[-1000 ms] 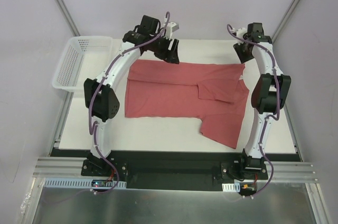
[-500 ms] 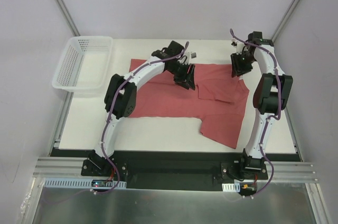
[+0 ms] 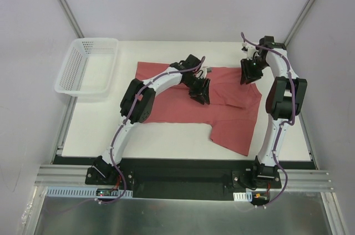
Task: Roll the t-shirts
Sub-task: Fold the T-shirt at the center of the board.
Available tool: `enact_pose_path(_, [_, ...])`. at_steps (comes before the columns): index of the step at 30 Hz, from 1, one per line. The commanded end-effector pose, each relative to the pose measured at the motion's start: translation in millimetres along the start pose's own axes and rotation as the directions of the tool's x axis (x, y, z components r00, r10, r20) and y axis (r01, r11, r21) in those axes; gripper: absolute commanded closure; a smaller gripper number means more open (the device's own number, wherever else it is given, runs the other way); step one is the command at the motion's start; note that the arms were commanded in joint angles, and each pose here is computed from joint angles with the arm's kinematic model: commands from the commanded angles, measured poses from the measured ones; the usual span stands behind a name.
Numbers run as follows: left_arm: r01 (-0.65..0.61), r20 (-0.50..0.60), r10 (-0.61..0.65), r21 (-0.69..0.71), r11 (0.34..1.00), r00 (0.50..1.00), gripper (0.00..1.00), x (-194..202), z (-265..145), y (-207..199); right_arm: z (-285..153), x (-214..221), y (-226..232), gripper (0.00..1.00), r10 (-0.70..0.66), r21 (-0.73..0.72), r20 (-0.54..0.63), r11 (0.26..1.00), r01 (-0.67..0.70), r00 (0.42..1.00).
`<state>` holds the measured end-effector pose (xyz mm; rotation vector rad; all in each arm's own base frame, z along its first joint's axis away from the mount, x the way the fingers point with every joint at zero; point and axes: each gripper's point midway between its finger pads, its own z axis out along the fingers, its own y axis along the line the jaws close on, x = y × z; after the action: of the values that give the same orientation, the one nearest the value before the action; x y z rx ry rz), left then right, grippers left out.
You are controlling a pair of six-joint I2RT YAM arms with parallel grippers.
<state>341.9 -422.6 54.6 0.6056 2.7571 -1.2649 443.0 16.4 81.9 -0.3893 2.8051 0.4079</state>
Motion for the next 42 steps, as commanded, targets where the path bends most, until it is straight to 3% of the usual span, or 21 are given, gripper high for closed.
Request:
enact_pose_path(1, [0.005,0.035,-0.006,0.03,1.0,0.999,0.6,-17.0,3.9,-9.0,-4.8,3.1,7.8,0.62,0.02,-0.035,-0.006,0.999,-0.02,1.0])
enact_pose_path(19, [0.029,0.038,-0.033,0.081,0.996,0.999,0.69,-25.5,17.0,-10.5,4.3,16.9,2.6,0.62,0.015,-0.014,-0.058,1.0,-0.016,0.998])
enact_pose_path(22, [0.029,0.037,-0.032,0.083,0.996,0.999,0.77,-25.9,17.8,-8.0,6.9,16.9,2.0,0.62,0.017,-0.011,-0.061,1.0,-0.018,0.998])
enact_pose_path(27, [0.012,0.039,-0.016,0.108,0.994,0.999,1.0,-28.5,19.3,-11.0,9.5,18.4,0.2,0.62,0.002,-0.001,-0.072,1.0,-0.002,0.997])
enact_pose_path(42, [0.047,0.041,-0.055,0.169,0.985,0.998,1.0,-20.8,-33.7,-21.0,22.1,24.8,-12.6,0.62,-0.039,0.036,-0.12,0.998,0.043,0.992])
